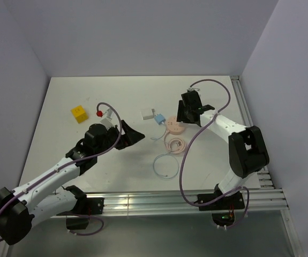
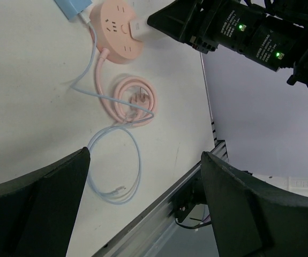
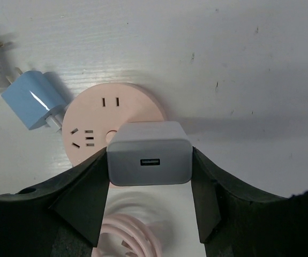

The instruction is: Insert the plug

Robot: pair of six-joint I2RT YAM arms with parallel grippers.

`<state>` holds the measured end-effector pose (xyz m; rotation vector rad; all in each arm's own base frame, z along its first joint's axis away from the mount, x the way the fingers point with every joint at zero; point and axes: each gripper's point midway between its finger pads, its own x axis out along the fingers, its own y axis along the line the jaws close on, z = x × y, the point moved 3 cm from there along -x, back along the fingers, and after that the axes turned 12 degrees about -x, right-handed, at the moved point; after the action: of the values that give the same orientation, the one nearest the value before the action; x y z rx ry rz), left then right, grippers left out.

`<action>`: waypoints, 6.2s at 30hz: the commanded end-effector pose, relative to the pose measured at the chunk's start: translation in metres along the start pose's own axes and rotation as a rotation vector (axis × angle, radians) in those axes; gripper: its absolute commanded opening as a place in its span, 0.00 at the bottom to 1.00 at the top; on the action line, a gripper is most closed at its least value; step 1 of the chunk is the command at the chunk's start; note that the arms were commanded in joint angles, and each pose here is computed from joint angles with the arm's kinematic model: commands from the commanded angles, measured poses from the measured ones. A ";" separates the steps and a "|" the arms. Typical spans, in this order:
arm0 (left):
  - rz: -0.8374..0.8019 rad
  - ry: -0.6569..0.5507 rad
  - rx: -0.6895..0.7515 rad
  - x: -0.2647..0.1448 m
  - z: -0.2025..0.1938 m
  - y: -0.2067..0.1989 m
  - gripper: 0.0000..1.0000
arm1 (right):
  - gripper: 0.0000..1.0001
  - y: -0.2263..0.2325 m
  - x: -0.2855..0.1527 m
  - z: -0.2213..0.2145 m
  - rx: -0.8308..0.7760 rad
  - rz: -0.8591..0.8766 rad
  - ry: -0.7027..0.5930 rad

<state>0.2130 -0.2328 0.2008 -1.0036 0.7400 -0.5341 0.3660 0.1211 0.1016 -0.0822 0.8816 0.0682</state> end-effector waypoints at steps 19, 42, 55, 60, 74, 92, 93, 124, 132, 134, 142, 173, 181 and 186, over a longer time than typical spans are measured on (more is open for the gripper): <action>0.039 0.029 0.059 0.034 0.007 -0.002 0.72 | 0.00 0.039 -0.010 -0.154 -0.075 -0.198 0.544; 0.039 -0.030 0.083 0.013 0.009 0.004 0.71 | 0.00 0.049 0.012 -0.212 -0.175 -0.332 0.620; 0.021 -0.049 0.081 0.004 0.012 -0.002 0.76 | 1.00 0.056 -0.024 -0.098 -0.057 -0.233 0.268; 0.021 -0.051 0.074 0.003 0.012 -0.003 0.77 | 1.00 0.053 -0.055 -0.032 -0.049 -0.261 0.106; 0.091 -0.148 0.031 -0.011 0.025 0.001 0.83 | 1.00 0.135 -0.106 0.061 -0.185 0.273 -0.096; 0.108 -0.333 0.012 -0.071 0.039 0.007 0.80 | 0.87 0.191 0.023 0.088 -0.329 0.169 0.021; 0.105 -0.333 0.014 -0.071 0.039 0.007 0.80 | 0.87 0.190 0.028 0.082 -0.333 0.171 0.036; 0.056 -0.254 0.036 -0.053 0.030 0.001 0.77 | 0.84 0.110 -0.013 -0.011 -0.300 0.111 0.106; 0.063 -0.245 0.066 -0.053 0.032 -0.002 0.77 | 0.81 0.157 0.006 0.055 -0.280 0.211 -0.004; 0.056 -0.244 0.073 -0.054 0.032 -0.004 0.77 | 0.82 0.164 0.018 0.058 -0.286 0.206 0.003; 0.061 -0.249 0.090 -0.052 0.034 -0.005 0.77 | 0.85 0.167 0.047 0.052 -0.306 0.170 0.030; 0.042 -0.200 0.089 -0.050 0.033 -0.022 0.78 | 0.00 0.143 -0.050 0.104 -0.323 0.254 -0.280; -0.062 -0.078 0.095 -0.049 0.030 -0.069 0.80 | 0.00 0.128 -0.138 0.041 -0.446 0.566 -0.355; -0.131 0.030 0.048 -0.038 0.025 -0.092 0.83 | 0.00 0.113 -0.208 0.013 -0.523 0.724 -0.514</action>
<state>0.2061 -0.2194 0.2787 -0.9679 0.6581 -0.5546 0.2623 0.2240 0.2399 -0.2169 0.4624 0.7826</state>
